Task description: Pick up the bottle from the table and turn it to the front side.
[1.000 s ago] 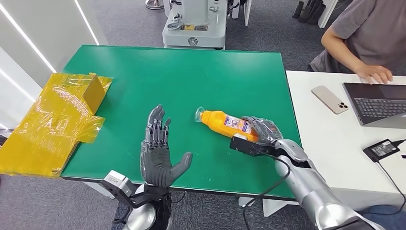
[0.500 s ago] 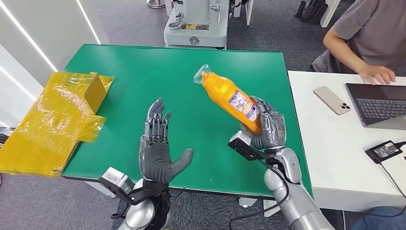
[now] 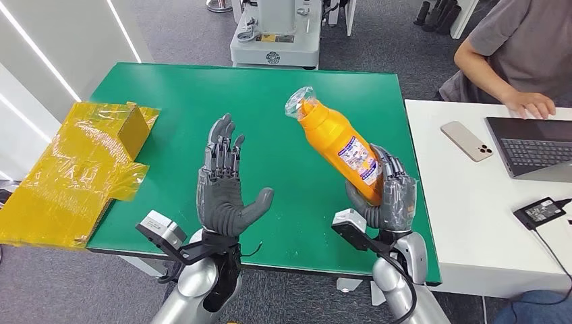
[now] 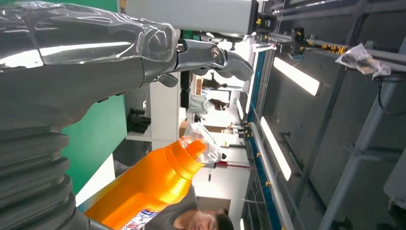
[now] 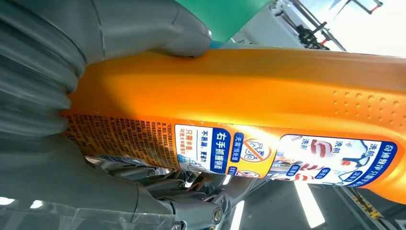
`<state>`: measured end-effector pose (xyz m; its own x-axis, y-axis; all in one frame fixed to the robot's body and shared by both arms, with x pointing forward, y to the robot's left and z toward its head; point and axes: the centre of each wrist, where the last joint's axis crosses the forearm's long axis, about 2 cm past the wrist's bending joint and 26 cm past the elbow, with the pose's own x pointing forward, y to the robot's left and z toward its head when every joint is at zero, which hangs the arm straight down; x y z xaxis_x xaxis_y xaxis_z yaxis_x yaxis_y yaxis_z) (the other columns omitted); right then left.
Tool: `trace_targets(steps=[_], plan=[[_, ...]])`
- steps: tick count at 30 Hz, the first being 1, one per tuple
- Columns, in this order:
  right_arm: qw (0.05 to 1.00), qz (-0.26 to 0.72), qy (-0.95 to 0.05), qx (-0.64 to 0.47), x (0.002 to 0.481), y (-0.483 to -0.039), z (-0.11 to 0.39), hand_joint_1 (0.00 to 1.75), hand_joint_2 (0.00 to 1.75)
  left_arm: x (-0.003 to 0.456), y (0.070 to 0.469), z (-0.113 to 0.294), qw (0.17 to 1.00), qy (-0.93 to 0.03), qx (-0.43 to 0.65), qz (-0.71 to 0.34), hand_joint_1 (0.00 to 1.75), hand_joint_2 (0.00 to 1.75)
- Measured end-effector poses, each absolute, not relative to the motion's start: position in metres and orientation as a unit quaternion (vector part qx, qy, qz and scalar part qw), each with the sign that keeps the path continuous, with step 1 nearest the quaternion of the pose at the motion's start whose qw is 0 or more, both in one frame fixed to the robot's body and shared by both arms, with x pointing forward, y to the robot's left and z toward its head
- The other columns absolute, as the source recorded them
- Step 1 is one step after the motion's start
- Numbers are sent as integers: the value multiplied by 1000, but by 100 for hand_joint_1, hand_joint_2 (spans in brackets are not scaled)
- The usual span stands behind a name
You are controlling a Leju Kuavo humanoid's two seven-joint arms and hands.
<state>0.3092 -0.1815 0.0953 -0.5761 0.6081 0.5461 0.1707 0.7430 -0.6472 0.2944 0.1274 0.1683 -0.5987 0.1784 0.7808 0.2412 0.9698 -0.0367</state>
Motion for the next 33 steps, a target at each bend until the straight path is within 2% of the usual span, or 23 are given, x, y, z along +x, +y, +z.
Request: trace_targets(steps=[7, 14, 33], plan=[[365, 261, -873, -190, 312, -171, 101, 175, 175, 322, 125, 178, 454, -878, -138, -58, 0, 175], [346, 287, -881, -151, 317, -158, 103, 175, 175, 339, 122, 176, 477, -861, -162, -71, 0, 175], [403, 343, -844, -80, 323, -158, 87, 175, 175, 350, 122, 171, 495, -849, -166, -79, 0, 175]])
